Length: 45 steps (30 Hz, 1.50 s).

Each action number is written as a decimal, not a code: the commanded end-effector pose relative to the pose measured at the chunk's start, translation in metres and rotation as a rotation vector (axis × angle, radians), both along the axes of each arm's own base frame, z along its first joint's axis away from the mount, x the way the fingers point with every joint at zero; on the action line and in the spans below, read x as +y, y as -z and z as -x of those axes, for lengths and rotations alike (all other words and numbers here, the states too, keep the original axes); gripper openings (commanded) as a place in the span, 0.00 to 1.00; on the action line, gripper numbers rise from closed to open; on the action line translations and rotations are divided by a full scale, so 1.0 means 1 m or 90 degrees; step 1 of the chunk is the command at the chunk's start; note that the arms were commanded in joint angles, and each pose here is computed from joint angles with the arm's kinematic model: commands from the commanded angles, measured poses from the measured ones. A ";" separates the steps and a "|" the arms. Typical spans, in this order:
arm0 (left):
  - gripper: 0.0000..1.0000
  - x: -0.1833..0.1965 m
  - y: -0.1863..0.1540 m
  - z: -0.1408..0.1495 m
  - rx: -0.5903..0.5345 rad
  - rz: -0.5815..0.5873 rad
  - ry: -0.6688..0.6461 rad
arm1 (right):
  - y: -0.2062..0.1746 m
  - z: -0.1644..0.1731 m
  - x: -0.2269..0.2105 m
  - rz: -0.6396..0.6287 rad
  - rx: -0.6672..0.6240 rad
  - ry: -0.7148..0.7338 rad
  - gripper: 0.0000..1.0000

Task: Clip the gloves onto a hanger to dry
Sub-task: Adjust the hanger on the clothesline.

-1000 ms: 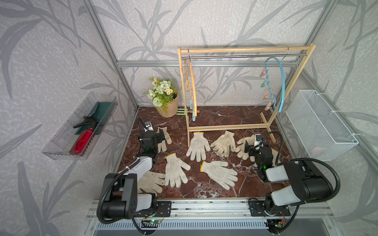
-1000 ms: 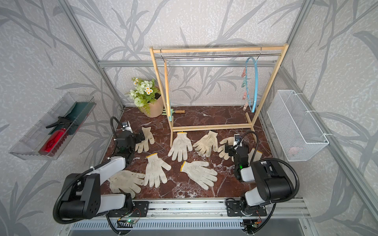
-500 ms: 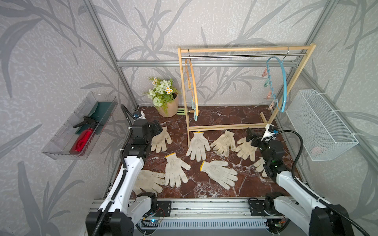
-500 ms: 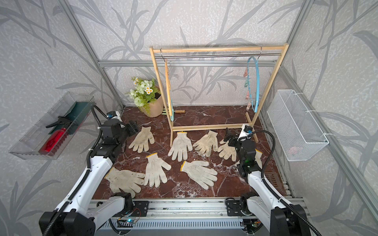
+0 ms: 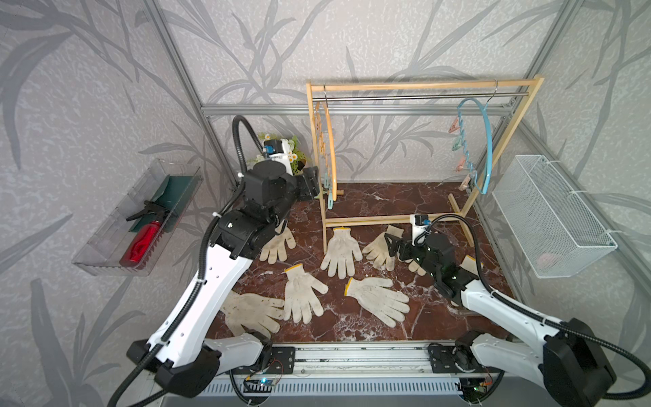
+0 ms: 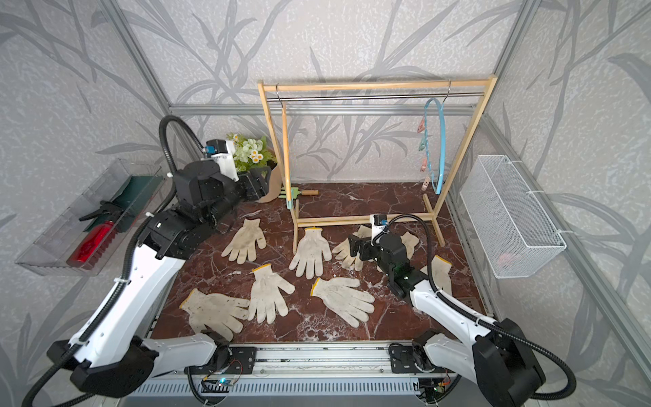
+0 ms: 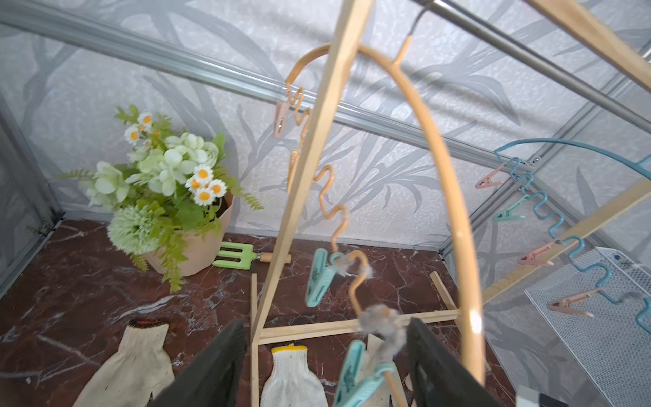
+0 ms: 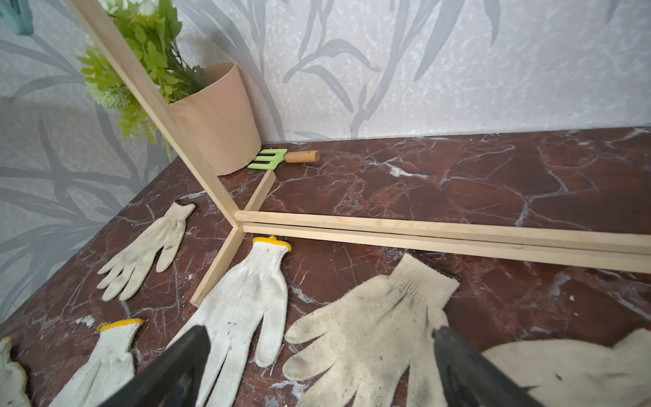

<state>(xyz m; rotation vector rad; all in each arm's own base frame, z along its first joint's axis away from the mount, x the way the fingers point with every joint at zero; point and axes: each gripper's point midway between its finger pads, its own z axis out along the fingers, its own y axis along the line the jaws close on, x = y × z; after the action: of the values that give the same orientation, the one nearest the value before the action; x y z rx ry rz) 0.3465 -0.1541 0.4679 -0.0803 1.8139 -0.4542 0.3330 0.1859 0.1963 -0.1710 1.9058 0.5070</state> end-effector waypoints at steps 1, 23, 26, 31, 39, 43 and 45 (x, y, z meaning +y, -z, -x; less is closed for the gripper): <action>0.71 -0.012 0.004 -0.005 0.026 -0.067 -0.005 | -0.015 -0.004 0.014 0.036 -0.020 -0.006 0.99; 0.30 -0.047 0.014 -0.055 0.061 -0.239 0.015 | -0.073 -0.004 0.055 0.069 -0.082 -0.075 0.99; 0.21 -0.043 0.016 -0.055 0.063 -0.265 0.023 | -0.084 -0.004 0.060 0.067 -0.094 -0.089 0.99; 0.10 -0.047 0.015 -0.050 0.062 -0.270 0.075 | -0.099 -0.005 0.069 0.073 -0.096 -0.114 0.99; 0.08 -0.064 0.018 -0.040 0.064 -0.260 0.189 | -0.126 -0.010 0.081 0.096 -0.118 -0.146 0.99; 0.04 -0.068 0.013 -0.038 0.055 -0.238 0.223 | -0.140 -0.015 0.089 0.108 -0.139 -0.165 0.99; 0.04 -0.068 0.011 -0.039 0.054 -0.220 0.239 | -0.146 -0.019 0.093 0.116 -0.143 -0.171 0.99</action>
<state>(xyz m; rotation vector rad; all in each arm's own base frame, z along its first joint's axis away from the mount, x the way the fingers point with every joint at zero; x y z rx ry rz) 0.3982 -0.2152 0.4522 0.4013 1.9792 -0.3134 0.3515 0.2714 0.3318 -0.5224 1.7330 0.4784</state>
